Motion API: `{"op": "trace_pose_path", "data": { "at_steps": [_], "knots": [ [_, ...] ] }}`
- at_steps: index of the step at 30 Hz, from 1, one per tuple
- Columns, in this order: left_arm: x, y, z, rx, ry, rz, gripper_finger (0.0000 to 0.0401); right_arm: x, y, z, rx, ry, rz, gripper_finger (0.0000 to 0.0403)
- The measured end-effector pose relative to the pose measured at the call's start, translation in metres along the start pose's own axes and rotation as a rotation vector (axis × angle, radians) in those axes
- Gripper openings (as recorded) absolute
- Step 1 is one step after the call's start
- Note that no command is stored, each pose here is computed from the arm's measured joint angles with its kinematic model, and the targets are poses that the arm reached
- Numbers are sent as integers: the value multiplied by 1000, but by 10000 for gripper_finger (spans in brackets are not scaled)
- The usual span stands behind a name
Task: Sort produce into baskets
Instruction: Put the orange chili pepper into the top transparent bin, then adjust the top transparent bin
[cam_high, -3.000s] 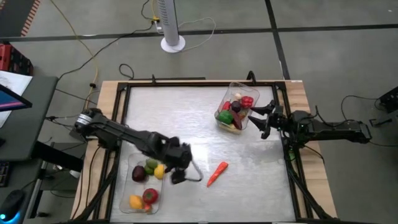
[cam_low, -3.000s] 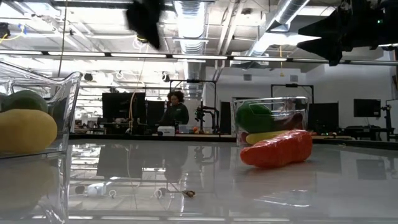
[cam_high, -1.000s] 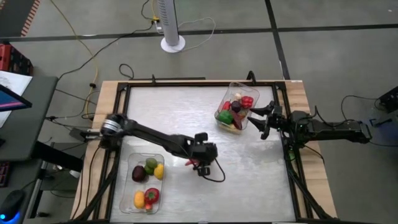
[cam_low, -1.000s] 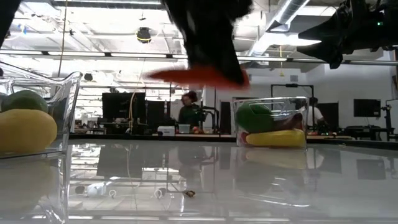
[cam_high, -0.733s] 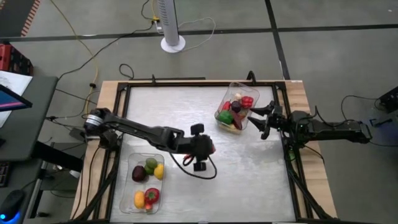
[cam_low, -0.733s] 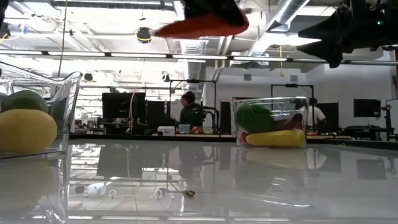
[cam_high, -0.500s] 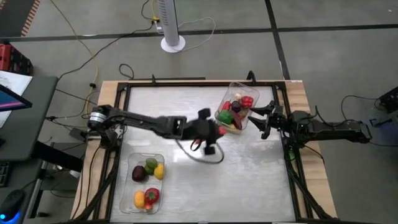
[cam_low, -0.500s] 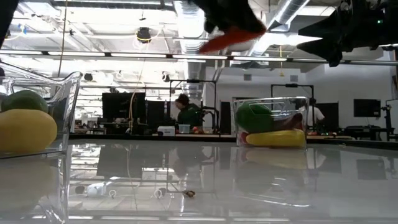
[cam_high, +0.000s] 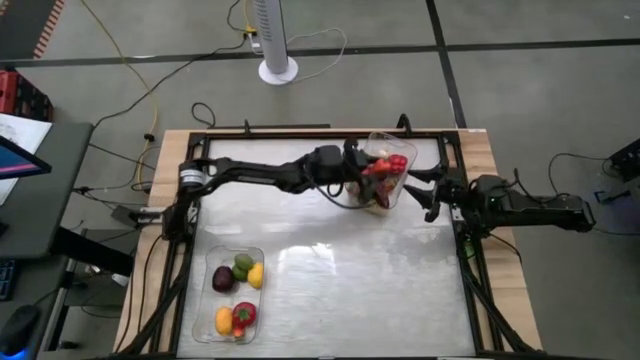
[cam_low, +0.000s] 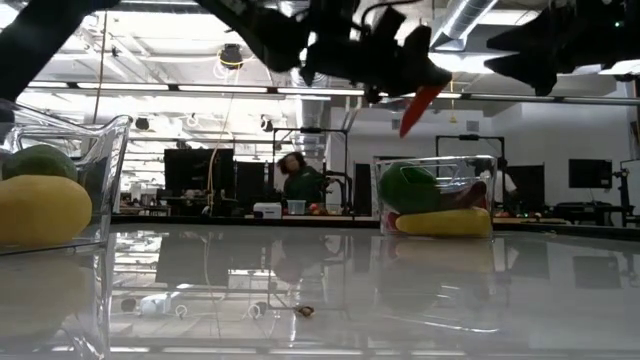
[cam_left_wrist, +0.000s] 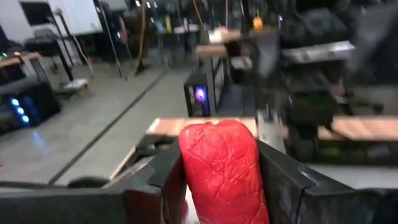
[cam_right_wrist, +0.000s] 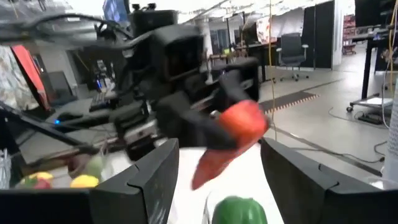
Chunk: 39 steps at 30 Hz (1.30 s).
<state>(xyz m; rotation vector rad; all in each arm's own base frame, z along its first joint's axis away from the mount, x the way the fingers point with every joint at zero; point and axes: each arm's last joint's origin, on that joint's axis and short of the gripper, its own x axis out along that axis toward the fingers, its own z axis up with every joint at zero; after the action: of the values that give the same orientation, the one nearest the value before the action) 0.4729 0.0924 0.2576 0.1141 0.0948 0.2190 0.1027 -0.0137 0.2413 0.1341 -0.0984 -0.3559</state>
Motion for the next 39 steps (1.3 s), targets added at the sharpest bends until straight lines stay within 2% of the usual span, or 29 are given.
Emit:
{"op": "trace_pose_path", "data": {
  "at_steps": [4, 8, 13, 19, 24, 33, 36, 39],
  "knots": [
    [11, 14, -13, -43, -104, 14, 144, 0, 0, -2, -2, 18, -3, 256],
    [15, 23, -21, -66, -139, 22, 144, 0, 0, -2, -1, 16, -2, 256],
    [15, 25, -27, -112, -80, 11, 144, 0, 0, -1, -7, 12, -7, 256],
    [16, 23, -28, -117, -74, -79, 155, 0, -1, 2, -37, -28, -28, 256],
    [15, 19, -28, -72, -80, -108, 185, 0, -1, 3, -38, -33, -28, 256],
    [16, 19, -31, -34, -52, -114, 268, 0, -1, 3, -38, -33, -27, 256],
    [10, 21, -20, -24, -43, -114, 284, 0, 0, 3, -37, -32, -26, 256],
    [-7, 25, 15, 46, -74, -110, 285, 0, -1, 2, -38, -29, -26, 256]
  ]
}}
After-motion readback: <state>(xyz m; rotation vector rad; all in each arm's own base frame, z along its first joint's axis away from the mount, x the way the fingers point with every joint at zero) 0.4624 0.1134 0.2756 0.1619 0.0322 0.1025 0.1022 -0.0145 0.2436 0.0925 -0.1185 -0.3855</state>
